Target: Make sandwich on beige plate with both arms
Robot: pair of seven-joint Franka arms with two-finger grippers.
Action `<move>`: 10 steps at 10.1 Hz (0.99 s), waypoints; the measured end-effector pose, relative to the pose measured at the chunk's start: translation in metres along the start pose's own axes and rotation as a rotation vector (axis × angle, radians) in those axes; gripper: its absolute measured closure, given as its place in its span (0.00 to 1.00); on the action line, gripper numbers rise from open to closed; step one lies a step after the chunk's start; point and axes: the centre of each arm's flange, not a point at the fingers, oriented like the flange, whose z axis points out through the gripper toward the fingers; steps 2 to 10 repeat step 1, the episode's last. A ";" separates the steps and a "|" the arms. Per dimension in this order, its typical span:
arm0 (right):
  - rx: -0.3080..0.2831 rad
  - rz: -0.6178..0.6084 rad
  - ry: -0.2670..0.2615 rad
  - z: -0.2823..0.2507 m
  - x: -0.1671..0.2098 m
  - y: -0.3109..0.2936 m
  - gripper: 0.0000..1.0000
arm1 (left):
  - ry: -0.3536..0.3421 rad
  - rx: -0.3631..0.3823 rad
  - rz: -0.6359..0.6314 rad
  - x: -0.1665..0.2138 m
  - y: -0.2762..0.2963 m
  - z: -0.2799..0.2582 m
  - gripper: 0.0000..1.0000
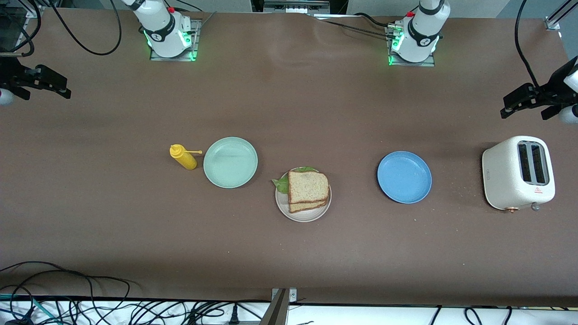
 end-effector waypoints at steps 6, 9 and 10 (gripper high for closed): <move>0.000 0.000 0.000 0.000 0.000 0.000 0.00 | -0.006 0.001 0.001 0.002 0.001 0.003 0.00; 0.000 0.000 0.000 0.000 0.000 0.000 0.00 | -0.006 0.001 0.001 0.002 0.001 0.003 0.00; 0.000 0.000 0.000 0.000 0.000 0.000 0.00 | -0.006 0.001 0.001 0.002 0.001 0.003 0.00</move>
